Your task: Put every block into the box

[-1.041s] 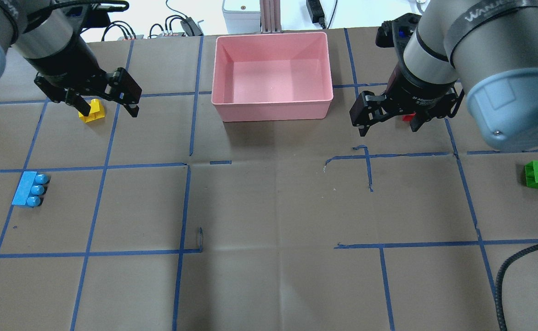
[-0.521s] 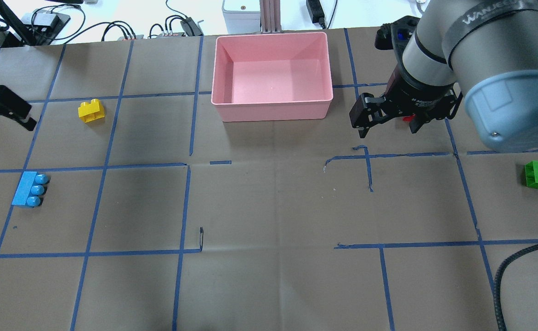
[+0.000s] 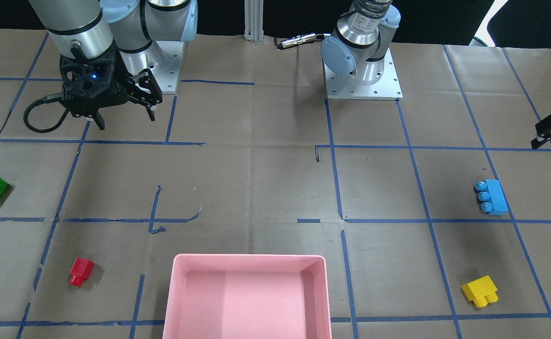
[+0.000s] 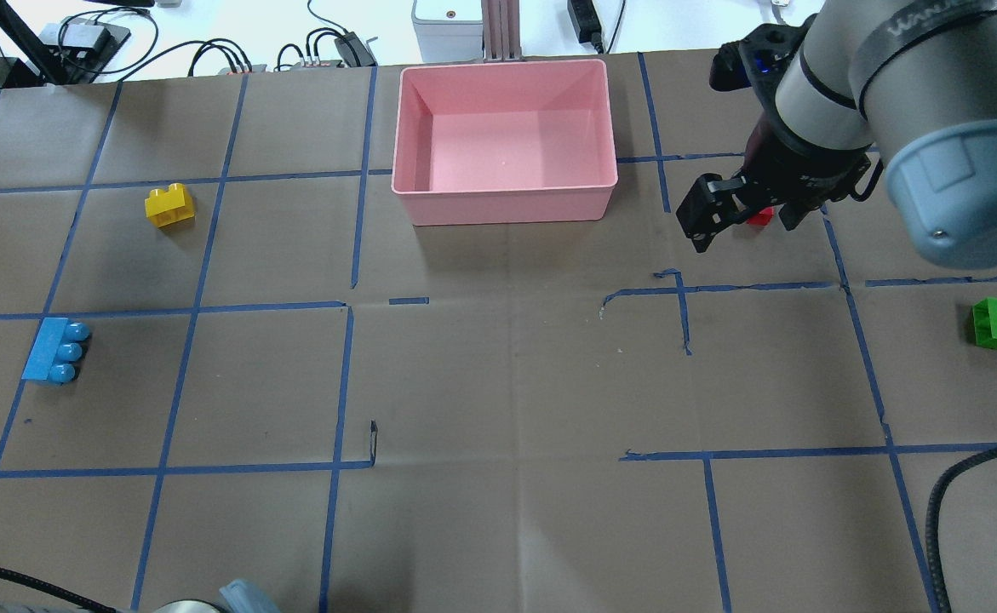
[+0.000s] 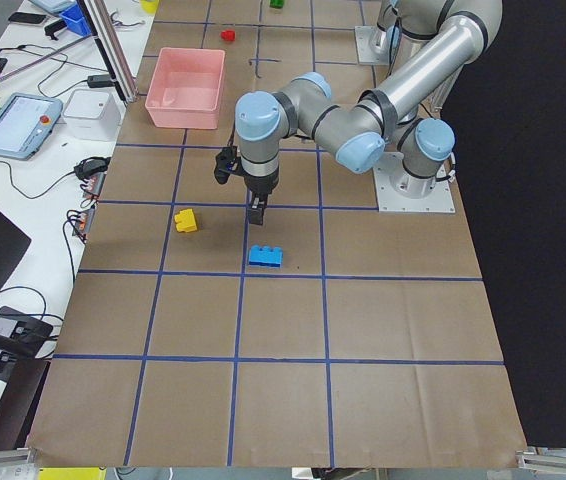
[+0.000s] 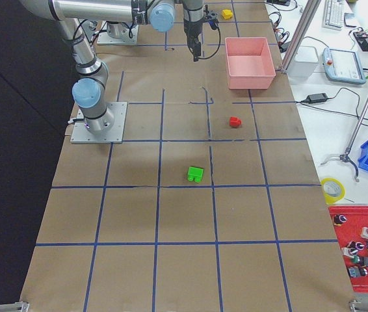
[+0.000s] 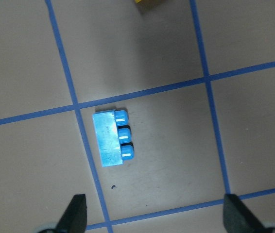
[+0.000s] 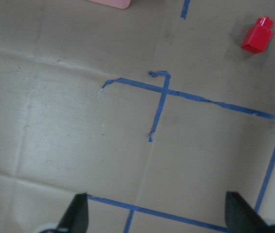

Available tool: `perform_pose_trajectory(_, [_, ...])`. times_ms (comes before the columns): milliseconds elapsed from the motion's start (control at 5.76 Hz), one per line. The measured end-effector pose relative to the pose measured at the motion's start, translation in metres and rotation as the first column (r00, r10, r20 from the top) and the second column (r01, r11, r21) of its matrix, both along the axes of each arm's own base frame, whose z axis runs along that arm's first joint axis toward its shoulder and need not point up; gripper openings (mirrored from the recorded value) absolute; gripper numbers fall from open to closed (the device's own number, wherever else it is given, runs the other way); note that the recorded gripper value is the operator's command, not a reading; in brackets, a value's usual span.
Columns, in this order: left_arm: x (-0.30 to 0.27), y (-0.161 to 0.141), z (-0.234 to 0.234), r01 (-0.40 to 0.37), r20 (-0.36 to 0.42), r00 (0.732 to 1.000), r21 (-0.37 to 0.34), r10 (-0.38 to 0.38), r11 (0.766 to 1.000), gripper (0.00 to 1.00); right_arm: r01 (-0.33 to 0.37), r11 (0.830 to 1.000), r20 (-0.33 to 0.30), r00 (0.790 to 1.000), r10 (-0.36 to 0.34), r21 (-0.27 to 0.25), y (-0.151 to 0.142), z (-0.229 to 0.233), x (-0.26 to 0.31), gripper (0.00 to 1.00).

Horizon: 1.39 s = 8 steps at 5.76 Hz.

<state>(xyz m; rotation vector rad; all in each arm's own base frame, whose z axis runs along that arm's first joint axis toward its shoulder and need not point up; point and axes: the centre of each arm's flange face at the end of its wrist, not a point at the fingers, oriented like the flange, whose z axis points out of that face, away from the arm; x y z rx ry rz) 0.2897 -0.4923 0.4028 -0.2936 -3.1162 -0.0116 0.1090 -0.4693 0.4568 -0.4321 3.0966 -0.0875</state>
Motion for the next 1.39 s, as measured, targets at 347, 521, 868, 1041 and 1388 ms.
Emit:
perform_pose_trajectory(347, [0.005,-0.005,-0.034,-0.095,-0.033,0.995,0.04,0.097,0.995,0.98,-0.084,0.996,-0.02,0.996,0.084,-0.009,-0.011,-0.005,-0.147,1.0])
perform_pose_trajectory(521, [0.008,-0.008,-0.055,-0.126,-0.049,0.99,0.063,0.129,0.99,0.98,-0.071,0.996,-0.041,0.997,0.069,-0.047,-0.004,-0.01,-0.219,1.0])
perform_pose_trajectory(868, [0.019,-0.02,-0.11,-0.144,-0.062,0.987,0.084,0.149,0.986,0.98,0.033,0.997,-0.057,0.998,-0.037,-0.069,-0.003,-0.052,-0.311,1.0])
perform_pose_trajectory(1041, [0.021,-0.022,-0.138,-0.145,-0.061,0.987,0.082,0.15,0.986,0.98,0.089,0.995,-0.039,0.995,-0.091,-0.051,-0.008,-0.079,-0.337,0.99])
perform_pose_trajectory(1388, [0.021,-0.027,-0.189,-0.144,-0.049,0.988,0.066,0.148,0.987,0.98,0.219,0.975,-0.026,0.975,-0.22,-0.046,-0.015,-0.12,-0.365,0.91])
